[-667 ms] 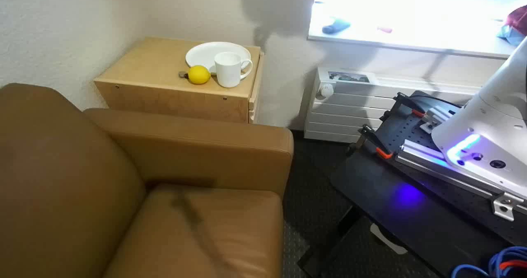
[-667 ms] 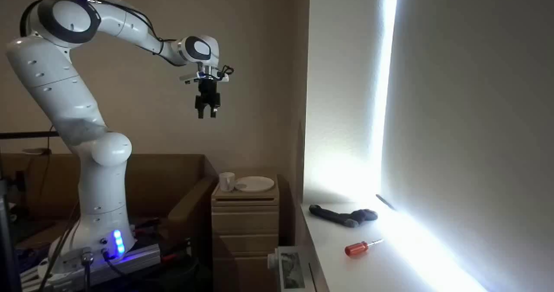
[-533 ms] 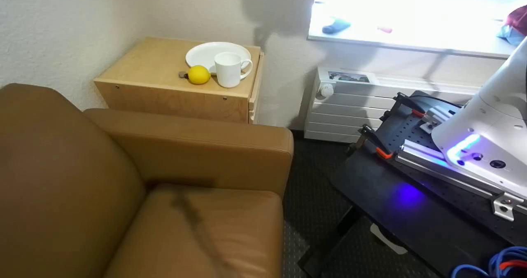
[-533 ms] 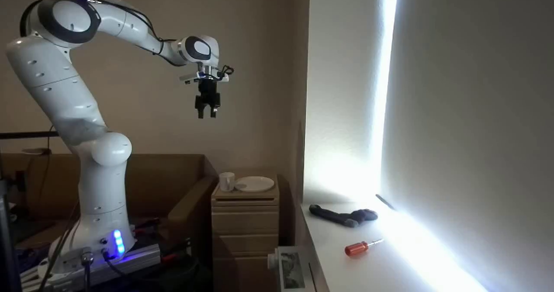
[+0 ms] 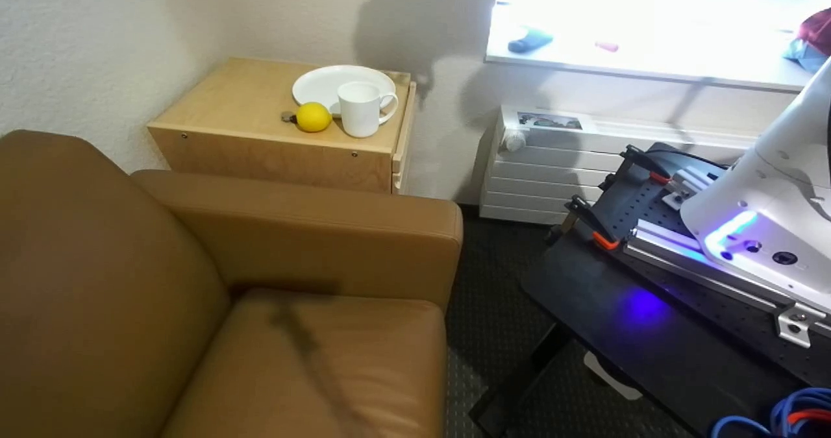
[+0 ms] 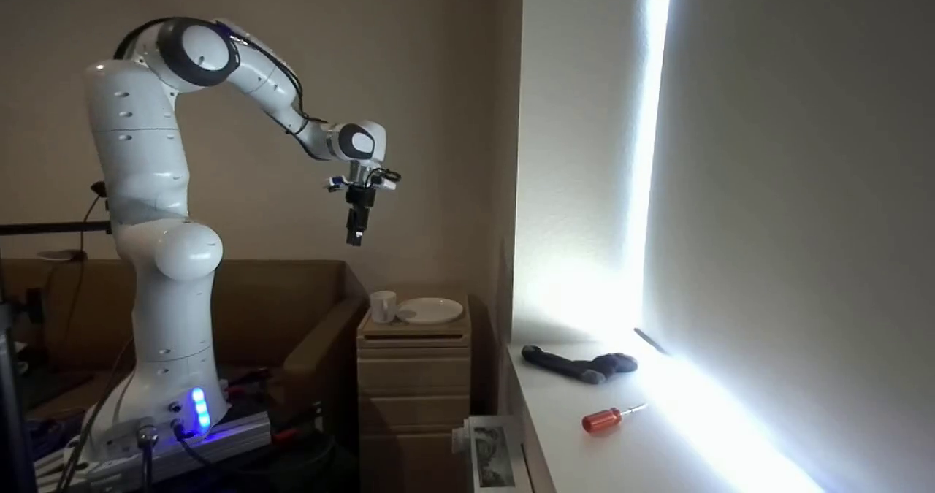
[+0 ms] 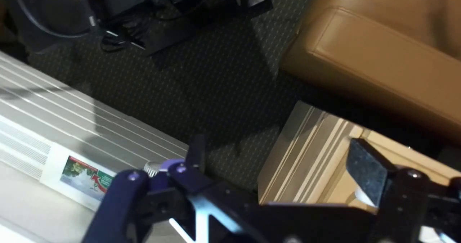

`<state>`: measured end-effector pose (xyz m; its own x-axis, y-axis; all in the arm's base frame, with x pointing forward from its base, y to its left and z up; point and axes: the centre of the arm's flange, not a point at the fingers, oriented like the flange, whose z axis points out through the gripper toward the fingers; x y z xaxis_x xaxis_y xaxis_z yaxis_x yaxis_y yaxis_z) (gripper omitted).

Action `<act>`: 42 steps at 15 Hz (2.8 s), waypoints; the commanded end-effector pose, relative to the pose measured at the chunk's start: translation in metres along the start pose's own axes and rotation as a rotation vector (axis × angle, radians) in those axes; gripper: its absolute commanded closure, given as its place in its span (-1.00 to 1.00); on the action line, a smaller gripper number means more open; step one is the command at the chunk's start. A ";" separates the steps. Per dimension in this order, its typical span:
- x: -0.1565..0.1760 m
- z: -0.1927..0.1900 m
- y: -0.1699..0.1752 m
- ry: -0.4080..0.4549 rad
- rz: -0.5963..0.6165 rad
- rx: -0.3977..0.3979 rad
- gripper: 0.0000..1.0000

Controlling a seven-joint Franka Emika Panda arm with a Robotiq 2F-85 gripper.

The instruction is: Open the top flat drawer

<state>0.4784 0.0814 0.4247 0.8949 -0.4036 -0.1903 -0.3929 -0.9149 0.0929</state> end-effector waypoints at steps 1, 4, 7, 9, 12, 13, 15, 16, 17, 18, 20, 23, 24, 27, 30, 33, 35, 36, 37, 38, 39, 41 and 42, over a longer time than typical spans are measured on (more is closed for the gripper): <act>0.067 0.070 -0.026 -0.016 0.198 0.054 -1.00; 0.104 0.107 -0.054 -0.092 0.350 0.087 -1.00; 0.084 0.119 -0.032 -0.069 0.295 0.041 -1.00; 0.082 0.112 -0.033 -0.058 0.292 0.047 -1.00; 0.105 0.130 -0.043 -0.003 0.376 0.082 -1.00; 0.123 0.144 -0.044 0.015 0.433 0.121 -1.00; 0.150 0.167 -0.038 0.052 0.519 0.193 -1.00; 0.162 0.177 -0.032 0.066 0.560 0.220 -1.00; 0.177 0.188 -0.026 0.082 0.592 0.237 -1.00; 0.189 0.200 -0.020 0.085 0.620 0.251 -1.00; 0.205 0.217 -0.013 -0.008 0.652 0.261 -1.00; 0.190 0.225 -0.010 -0.040 0.638 0.254 -1.00; 0.194 0.227 -0.011 -0.061 0.637 0.261 -1.00; 0.198 0.224 -0.015 -0.067 0.632 0.269 -1.00; 0.202 0.246 -0.030 0.080 0.579 0.301 -1.00; 0.220 0.264 -0.042 0.177 0.530 0.452 -1.00; 0.226 0.275 -0.040 0.255 0.497 0.502 -1.00; 0.215 0.259 -0.045 0.220 0.538 0.436 -1.00; 0.216 0.267 -0.046 0.243 0.525 0.452 -1.00; 0.218 0.271 -0.046 0.251 0.520 0.457 -1.00; 0.220 0.273 -0.044 0.254 0.520 0.459 -1.00; 0.227 0.270 -0.030 0.227 0.469 0.401 -1.00; 0.230 0.277 -0.020 0.201 0.442 0.361 -1.00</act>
<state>0.6362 0.0236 0.1120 0.5792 -0.8151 0.0036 -0.7771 -0.5536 -0.2994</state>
